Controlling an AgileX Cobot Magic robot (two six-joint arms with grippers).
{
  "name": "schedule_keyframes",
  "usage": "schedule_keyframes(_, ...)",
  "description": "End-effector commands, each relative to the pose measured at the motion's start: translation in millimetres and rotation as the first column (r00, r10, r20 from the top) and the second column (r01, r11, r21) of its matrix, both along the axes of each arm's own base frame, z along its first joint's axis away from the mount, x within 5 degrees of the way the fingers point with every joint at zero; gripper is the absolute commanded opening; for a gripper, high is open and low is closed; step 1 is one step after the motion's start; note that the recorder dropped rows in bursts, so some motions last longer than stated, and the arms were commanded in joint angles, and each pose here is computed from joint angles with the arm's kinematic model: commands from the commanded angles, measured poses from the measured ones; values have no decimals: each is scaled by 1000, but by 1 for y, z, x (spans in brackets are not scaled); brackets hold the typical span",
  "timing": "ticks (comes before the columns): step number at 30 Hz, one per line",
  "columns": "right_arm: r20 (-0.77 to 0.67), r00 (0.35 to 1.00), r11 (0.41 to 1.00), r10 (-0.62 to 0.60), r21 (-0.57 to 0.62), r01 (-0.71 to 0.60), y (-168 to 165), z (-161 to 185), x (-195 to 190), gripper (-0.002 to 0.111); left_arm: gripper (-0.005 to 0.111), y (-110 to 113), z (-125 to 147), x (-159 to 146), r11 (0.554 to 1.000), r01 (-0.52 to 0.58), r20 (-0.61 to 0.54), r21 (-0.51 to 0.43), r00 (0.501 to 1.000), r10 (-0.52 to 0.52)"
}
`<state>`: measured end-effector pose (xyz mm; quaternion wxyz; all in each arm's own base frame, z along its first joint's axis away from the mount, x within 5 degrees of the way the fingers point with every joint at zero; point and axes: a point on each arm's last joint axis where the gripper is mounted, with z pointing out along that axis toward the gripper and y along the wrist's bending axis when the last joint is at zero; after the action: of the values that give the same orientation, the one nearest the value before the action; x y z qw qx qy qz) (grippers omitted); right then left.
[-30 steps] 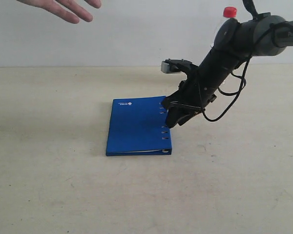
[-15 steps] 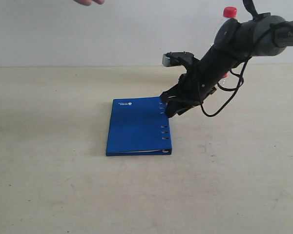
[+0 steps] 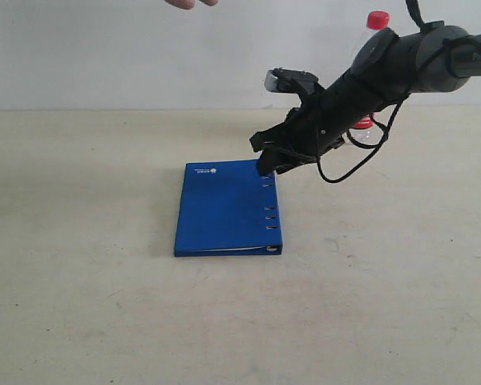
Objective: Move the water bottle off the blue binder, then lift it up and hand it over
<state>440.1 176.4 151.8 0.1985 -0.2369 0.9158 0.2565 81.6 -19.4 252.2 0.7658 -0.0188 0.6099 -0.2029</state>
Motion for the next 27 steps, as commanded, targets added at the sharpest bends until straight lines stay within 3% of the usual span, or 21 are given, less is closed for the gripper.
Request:
schedule_keyframes(1,-78,994,996,83,43,-79,4,8,-11,34,4,-27,-2,32,966,243,-139,90,963,-229)
schedule_keyframes(6,-90,983,986,162,41,-159,4,8,-16,34,4,-37,-43,76,942,315,-395,118,885,-246)
schedule_keyframes(11,-67,976,978,208,31,-207,4,8,-17,34,4,-48,-88,111,914,397,-547,83,785,-291)
schedule_keyframes(14,-56,972,974,228,20,-227,4,7,-17,47,7,-57,-112,137,892,450,-595,40,728,-340)
schedule_keyframes(18,-32,980,980,196,-26,-197,1,5,-13,71,24,-70,-141,166,852,517,-648,-81,622,-439)
schedule_keyframes(23,-26,987,980,160,-118,-162,-7,1,-10,71,53,-74,-165,195,859,483,-681,-173,572,-458)
schedule_keyframes(27,-22,999,984,41,-175,-44,-14,-7,-4,71,56,-77,-166,213,864,464,-680,-195,571,-460)
